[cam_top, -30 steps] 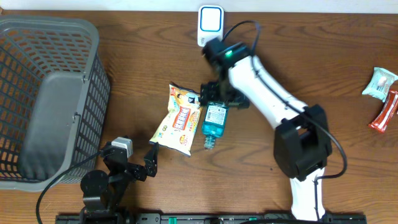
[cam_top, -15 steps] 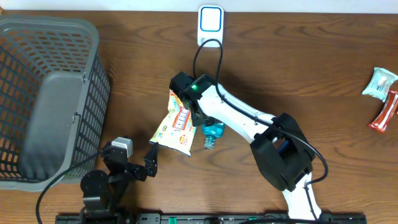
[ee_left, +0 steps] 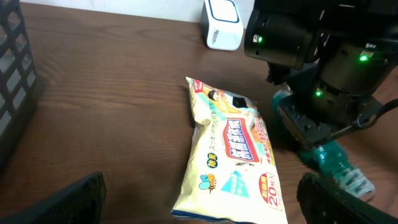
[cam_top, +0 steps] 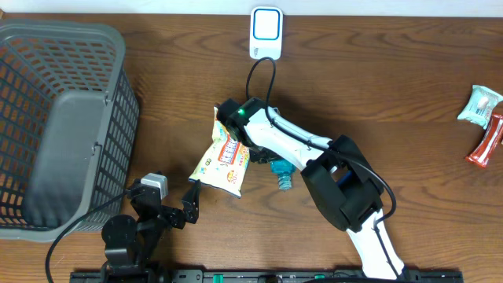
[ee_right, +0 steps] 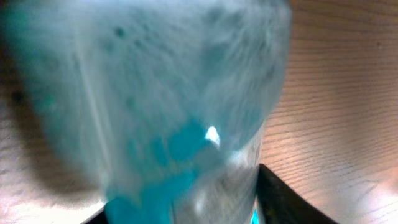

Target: Scan the item barcode

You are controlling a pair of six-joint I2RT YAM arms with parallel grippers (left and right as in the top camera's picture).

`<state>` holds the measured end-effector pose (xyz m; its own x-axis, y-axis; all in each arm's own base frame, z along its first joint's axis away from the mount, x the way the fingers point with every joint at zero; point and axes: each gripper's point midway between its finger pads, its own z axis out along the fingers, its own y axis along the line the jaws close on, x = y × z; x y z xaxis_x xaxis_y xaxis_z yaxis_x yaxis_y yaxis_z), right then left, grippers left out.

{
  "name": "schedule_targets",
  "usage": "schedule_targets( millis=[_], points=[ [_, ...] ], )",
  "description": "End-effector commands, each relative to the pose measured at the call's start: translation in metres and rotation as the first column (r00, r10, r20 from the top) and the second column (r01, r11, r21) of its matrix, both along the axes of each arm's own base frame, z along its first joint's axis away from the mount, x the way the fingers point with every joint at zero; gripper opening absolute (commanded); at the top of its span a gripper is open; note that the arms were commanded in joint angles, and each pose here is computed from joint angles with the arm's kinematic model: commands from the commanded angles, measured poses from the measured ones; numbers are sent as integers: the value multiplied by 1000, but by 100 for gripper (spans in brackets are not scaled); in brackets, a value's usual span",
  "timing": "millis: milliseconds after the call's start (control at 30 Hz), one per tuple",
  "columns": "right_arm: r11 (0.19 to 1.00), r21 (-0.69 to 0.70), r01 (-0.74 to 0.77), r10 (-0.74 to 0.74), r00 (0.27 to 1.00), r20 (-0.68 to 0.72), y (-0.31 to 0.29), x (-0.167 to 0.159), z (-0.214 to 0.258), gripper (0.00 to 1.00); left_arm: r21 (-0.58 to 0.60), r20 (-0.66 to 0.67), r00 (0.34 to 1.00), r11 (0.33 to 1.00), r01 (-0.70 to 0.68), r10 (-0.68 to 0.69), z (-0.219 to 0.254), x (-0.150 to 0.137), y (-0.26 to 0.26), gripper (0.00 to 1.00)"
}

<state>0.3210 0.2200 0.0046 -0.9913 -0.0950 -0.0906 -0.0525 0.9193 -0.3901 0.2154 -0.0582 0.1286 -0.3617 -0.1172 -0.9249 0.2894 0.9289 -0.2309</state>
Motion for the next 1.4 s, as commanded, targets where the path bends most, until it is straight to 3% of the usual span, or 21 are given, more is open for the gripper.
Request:
schedule_targets(
  millis=[0,167,333,500,733,867,1167,1367],
  points=[
    [1000,8,6,-5,995,-103,0,-14,-32,32,14,-24,1000,1000,2,-2,-10,-1,1,98],
    [993,85,85,-74,989,-129,7,-11,-29,27,14,-24,1000,1000,2,-1,-10,-1,1,98],
    [924,214,316,-278,942,-188,14,-2,-26,30,14,-24,1000,1000,2,-2,-10,-1,1,98],
    [809,246,534,-490,844,-220,1,10,-26,29,14,-24,1000,1000,2,-1,-10,-1,1,98],
    [644,246,724,-697,688,-199,-11,22,-26,45,14,-24,1000,1000,2,-2,-10,-1,1,98],
    [551,245,798,-777,597,-198,-8,21,-26,46,14,-24,1000,1000,2,-2,-10,-1,1,98],
    [540,305,784,-773,606,-189,-2,33,-19,46,14,-24,1000,1000,2,-1,-10,-1,1,98],
    [554,395,732,-754,643,-133,-3,45,22,50,14,-24,1000,1000,2,-1,-10,-1,1,98]
  ],
)
